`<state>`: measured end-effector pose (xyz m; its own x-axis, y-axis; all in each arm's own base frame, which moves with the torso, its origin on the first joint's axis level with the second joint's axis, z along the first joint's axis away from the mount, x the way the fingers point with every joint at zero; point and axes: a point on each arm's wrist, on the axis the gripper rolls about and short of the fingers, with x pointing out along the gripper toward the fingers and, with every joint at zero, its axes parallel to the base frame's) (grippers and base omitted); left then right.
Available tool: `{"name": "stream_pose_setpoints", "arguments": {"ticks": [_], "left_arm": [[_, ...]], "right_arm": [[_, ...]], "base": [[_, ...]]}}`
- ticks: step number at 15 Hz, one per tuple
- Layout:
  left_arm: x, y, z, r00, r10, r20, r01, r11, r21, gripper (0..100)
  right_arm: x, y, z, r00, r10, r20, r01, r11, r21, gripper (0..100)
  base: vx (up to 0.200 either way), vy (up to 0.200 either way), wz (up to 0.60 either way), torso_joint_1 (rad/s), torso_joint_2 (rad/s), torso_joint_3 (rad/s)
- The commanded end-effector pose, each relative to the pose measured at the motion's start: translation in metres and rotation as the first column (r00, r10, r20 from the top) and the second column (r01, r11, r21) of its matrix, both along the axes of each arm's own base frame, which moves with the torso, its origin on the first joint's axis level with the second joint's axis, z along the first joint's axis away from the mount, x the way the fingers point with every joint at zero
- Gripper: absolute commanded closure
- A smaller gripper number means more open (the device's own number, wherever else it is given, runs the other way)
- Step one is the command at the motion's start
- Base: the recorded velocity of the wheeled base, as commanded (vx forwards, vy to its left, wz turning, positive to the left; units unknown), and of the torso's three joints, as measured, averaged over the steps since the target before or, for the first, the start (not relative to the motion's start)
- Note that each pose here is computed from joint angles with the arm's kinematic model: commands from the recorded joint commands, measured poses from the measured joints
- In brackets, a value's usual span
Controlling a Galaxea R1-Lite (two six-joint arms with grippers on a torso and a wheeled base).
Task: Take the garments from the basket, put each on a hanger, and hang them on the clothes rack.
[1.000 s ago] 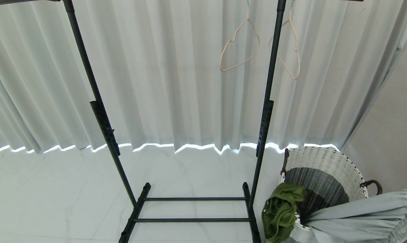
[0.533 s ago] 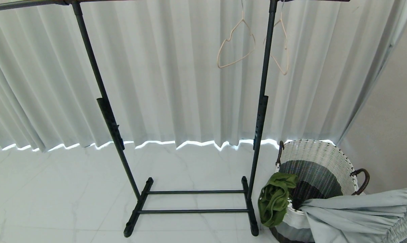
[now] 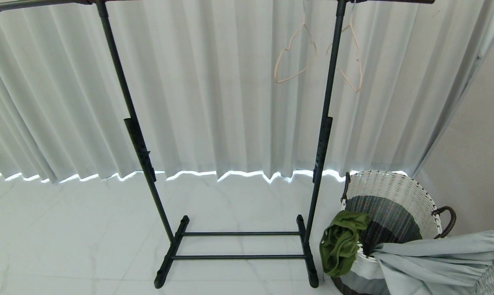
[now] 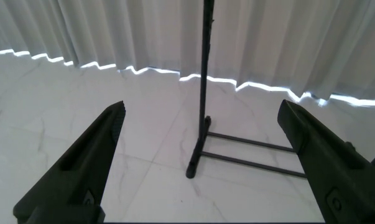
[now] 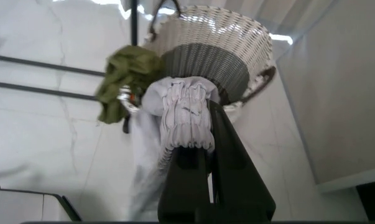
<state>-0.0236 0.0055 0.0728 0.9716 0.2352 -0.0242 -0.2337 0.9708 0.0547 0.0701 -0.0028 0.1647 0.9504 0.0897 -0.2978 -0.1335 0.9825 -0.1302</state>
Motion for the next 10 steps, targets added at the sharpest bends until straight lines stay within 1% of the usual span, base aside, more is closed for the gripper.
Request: {"name": "stream_pose_setpoints", "arguments": {"ticks": [1,7,10], "left_arm": [[0.0001,0.0,0.0,1.0,0.0,-0.001,0.0,1.0,0.0,0],[0.0001,0.0,0.0,1.0,0.0,-0.001,0.0,1.0,0.0,0],[0.0001,0.0,0.0,1.0,0.0,-0.001,0.0,1.0,0.0,0]], "right_arm": [[0.0001,0.0,0.0007,1.0,0.001,0.005,-0.001,1.0,0.0,100],[0.0001,0.0,0.0007,1.0,0.001,0.005,-0.001,1.0,0.0,100],[0.0001,0.0,0.0007,1.0,0.001,0.005,-0.001,1.0,0.0,100]], "base": [[0.0,0.2,0.0,0.002,0.0,0.002],[0.0,0.2,0.0,0.002,0.0,0.0],[0.0,0.0,0.0,0.0,0.0,0.0]]}}
